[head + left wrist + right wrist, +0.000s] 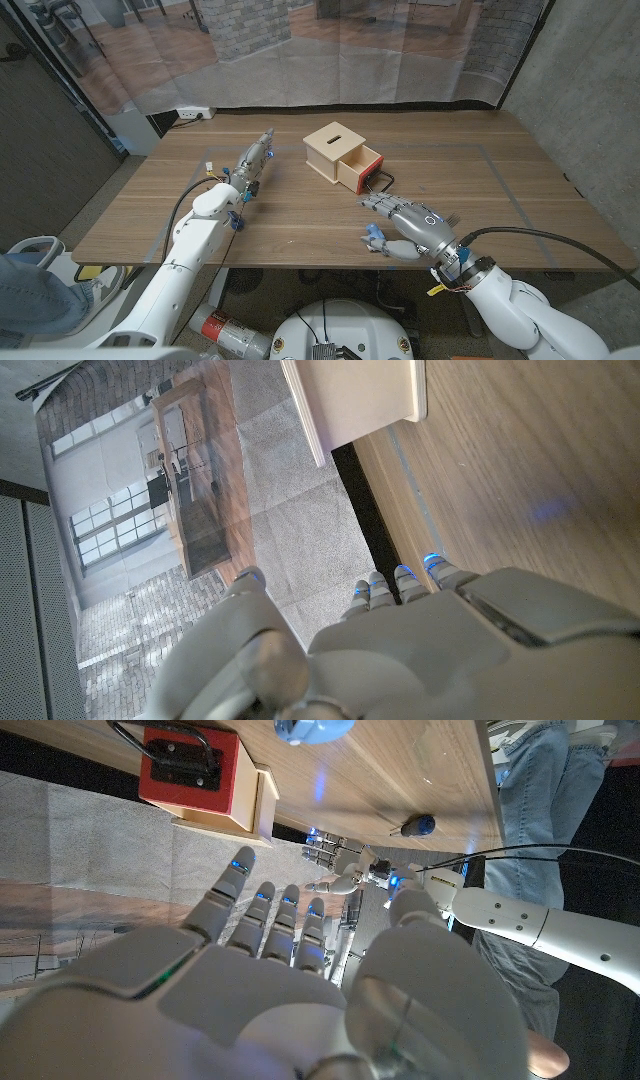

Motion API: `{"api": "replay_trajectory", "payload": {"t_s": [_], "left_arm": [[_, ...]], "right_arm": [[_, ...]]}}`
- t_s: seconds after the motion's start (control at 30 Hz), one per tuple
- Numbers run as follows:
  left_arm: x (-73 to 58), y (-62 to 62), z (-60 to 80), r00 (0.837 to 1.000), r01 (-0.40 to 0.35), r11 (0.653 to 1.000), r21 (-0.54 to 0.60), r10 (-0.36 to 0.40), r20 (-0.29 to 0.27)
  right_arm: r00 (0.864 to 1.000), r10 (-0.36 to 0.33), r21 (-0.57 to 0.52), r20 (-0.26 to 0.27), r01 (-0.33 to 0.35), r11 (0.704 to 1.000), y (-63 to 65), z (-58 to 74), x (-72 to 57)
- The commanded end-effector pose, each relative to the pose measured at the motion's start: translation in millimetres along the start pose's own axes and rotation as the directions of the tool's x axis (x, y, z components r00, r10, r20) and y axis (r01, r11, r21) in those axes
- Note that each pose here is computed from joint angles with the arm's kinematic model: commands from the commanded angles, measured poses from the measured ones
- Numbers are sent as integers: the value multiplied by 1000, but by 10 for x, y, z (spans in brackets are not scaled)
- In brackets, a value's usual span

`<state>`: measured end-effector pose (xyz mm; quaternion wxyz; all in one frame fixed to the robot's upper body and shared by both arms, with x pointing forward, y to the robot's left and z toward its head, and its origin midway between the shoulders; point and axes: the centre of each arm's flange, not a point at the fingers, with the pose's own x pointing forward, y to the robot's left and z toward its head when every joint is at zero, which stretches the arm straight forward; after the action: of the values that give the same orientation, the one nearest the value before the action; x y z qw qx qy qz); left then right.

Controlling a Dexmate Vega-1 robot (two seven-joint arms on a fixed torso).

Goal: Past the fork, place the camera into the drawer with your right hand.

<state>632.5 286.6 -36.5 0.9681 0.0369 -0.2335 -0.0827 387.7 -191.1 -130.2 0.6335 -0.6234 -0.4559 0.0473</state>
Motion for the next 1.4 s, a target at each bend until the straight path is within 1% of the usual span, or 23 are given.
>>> {"api": "replay_trajectory", "payload": {"t_s": [0.03,0.27,0.53,0.77,1.03,1.17,1.4], "left_arm": [[-28,14,-43,1000,-3,1000,-3,3,-9],[-15,15,-31,1000,2,1000,2,-2,-9],[-10,19,-8,1000,3,1000,8,-3,-11],[-19,28,14,1000,1,1000,14,0,-13],[-20,26,15,1000,0,1000,15,1,-17],[-16,21,1,1000,-4,1000,11,4,-15],[-18,33,0,1000,-7,1000,12,7,-13]], "right_arm": [[999,48,-21,-24,-48,999,17,15,3],[995,89,-41,-53,-91,995,39,16,26],[990,124,-49,-73,-128,991,50,12,41],[981,166,-69,-102,-173,982,72,9,66],[963,223,-96,-151,-239,966,89,-8,105],[957,236,-98,-171,-255,962,94,-17,115],[952,244,-103,-185,-266,958,114,-19,113]]}}
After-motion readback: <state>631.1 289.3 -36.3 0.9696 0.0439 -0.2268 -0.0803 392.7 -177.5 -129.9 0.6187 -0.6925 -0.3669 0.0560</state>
